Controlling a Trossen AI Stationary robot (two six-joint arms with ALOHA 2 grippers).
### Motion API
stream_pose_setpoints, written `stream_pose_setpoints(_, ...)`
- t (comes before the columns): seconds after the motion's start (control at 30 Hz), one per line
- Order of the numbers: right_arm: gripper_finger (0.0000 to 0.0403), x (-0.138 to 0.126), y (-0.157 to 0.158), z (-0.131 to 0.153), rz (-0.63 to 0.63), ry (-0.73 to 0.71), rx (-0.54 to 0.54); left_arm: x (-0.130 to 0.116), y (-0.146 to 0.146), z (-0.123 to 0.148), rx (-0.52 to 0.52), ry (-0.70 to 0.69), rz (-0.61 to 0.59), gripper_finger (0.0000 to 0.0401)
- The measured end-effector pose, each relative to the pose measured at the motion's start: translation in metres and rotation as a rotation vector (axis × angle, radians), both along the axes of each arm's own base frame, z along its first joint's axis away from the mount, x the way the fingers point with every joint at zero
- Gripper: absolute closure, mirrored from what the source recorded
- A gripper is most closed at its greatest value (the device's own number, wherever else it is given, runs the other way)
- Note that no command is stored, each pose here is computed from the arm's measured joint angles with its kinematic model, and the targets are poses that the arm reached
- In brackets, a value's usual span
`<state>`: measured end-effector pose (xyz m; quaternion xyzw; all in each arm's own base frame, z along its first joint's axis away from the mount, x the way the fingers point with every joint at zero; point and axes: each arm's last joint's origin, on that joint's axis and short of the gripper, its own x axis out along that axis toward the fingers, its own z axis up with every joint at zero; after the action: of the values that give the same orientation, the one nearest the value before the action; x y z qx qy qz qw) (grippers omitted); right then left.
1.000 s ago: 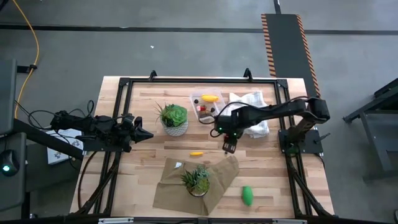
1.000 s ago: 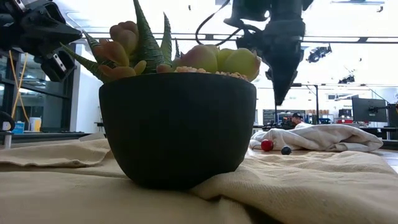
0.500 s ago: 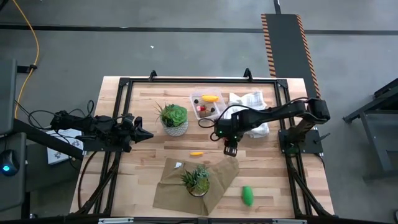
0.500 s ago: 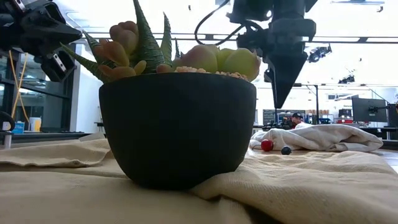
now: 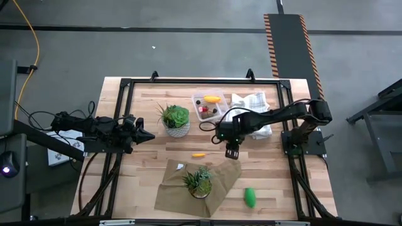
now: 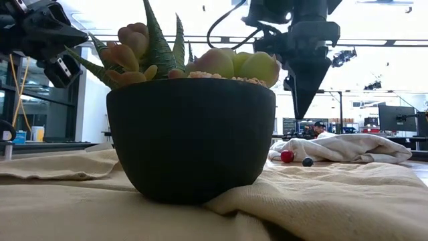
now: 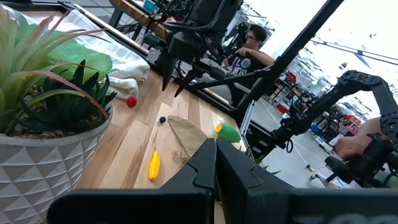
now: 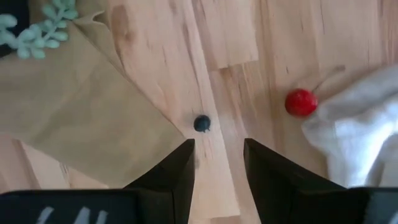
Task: Pick and placing Produce into tupperware
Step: Put the blueberry into the transparent bin
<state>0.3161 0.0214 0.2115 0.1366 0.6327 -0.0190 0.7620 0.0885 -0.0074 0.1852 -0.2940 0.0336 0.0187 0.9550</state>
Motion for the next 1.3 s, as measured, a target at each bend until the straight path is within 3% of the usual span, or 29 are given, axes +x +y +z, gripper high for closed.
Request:
stream_pose_setpoints(0.27, 0.0274, 0.001, -0.004, -0.007, -0.312, 0.095, 0.089, 0.0, 0.0, 0.0, 0.0, 0.0, 0.0, 0.04)
stream_pose_setpoints(0.87, 0.0274, 0.017, -0.002, -0.041, -0.745, 0.207, 0.161, 0.0, 0.0, 0.0, 0.0, 0.0, 0.0, 0.04)
stream_pose_setpoints(1.3, 0.0274, 0.015, 0.018, -0.041, -0.928, 0.237, 0.168, 0.0, 0.0, 0.0, 0.0, 0.0, 0.0, 0.04)
